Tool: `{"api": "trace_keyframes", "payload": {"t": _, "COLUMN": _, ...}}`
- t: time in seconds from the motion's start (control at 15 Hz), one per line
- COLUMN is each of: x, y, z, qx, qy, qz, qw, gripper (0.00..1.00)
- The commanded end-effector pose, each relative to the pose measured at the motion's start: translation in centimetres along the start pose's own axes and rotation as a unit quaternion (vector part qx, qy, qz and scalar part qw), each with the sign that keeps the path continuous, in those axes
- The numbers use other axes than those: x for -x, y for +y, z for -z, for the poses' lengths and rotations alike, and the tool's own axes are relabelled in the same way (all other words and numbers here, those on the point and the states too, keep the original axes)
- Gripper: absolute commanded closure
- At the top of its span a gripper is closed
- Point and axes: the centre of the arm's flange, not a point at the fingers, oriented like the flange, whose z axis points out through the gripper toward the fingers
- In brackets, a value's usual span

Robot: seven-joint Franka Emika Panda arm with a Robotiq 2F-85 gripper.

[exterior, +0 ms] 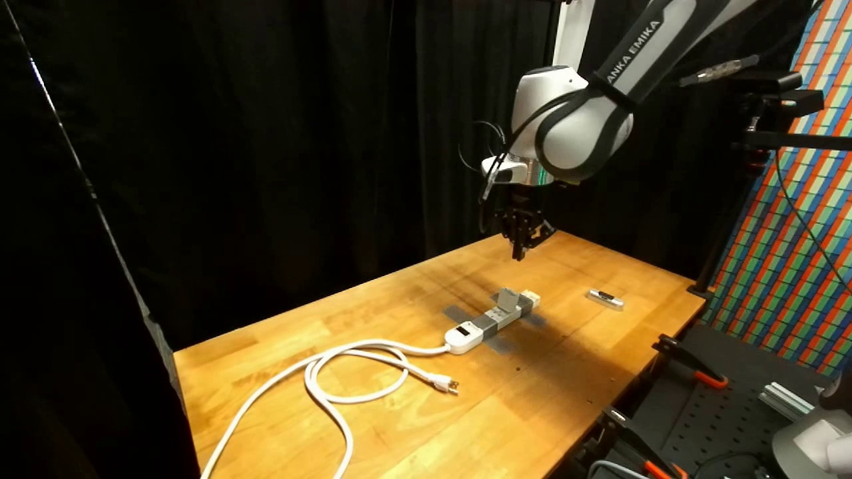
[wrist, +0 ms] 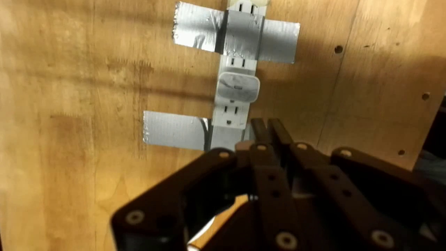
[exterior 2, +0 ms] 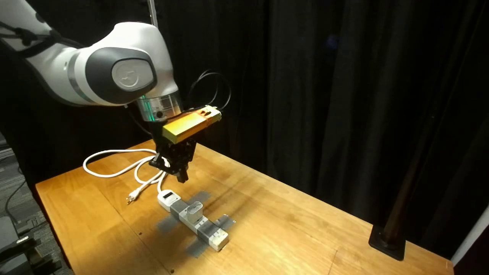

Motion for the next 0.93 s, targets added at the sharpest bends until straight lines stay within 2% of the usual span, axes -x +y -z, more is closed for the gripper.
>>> {"api": "trace_keyframes", "payload": {"t": 0.0, "x": 4.3, "y": 4.3, "z": 3.6, "qx": -0.008, "qy": 0.030, "qz": 0.002, "qw": 0.9995, "gripper": 0.90}}
{"api": "trace_keyframes", "payload": {"t": 0.2, "x": 7.2, "y": 5.8, "z": 4.4, "qx": 0.008, "qy": 0.029, "qz": -0.011, "qw": 0.9995, "gripper": 0.90}}
{"api": "trace_keyframes", "payload": {"t": 0.4, "x": 8.7, "y": 6.5, "z": 3.3, "qx": 0.011, "qy": 0.024, "qz": -0.015, "qw": 0.9995, "gripper": 0.91}}
{"api": "trace_keyframes", "payload": {"t": 0.6, "x": 7.9, "y": 7.1, "z": 0.4, "qx": 0.000, "qy": 0.014, "qz": -0.026, "qw": 0.9996, "gripper": 0.90}}
{"api": "trace_keyframes", "payload": {"t": 0.67, "x": 7.1, "y": 7.3, "z": -0.5, "qx": -0.004, "qy": 0.003, "qz": -0.059, "qw": 0.9982, "gripper": 0.91}}
{"api": "trace_keyframes", "payload": {"t": 0.73, "x": 6.3, "y": 7.3, "z": -1.2, "qx": -0.007, "qy": -0.010, "qz": -0.104, "qw": 0.9945, "gripper": 0.65}}
{"api": "trace_keyframes", "payload": {"t": 0.8, "x": 7.6, "y": 5.7, "z": -0.2, "qx": -0.011, "qy": 0.013, "qz": -0.060, "qw": 0.9981, "gripper": 0.89}}
{"api": "trace_keyframes", "payload": {"t": 0.87, "x": 7.1, "y": 5.9, "z": -1.0, "qx": -0.013, "qy": 0.006, "qz": -0.078, "qw": 0.9969, "gripper": 0.82}}
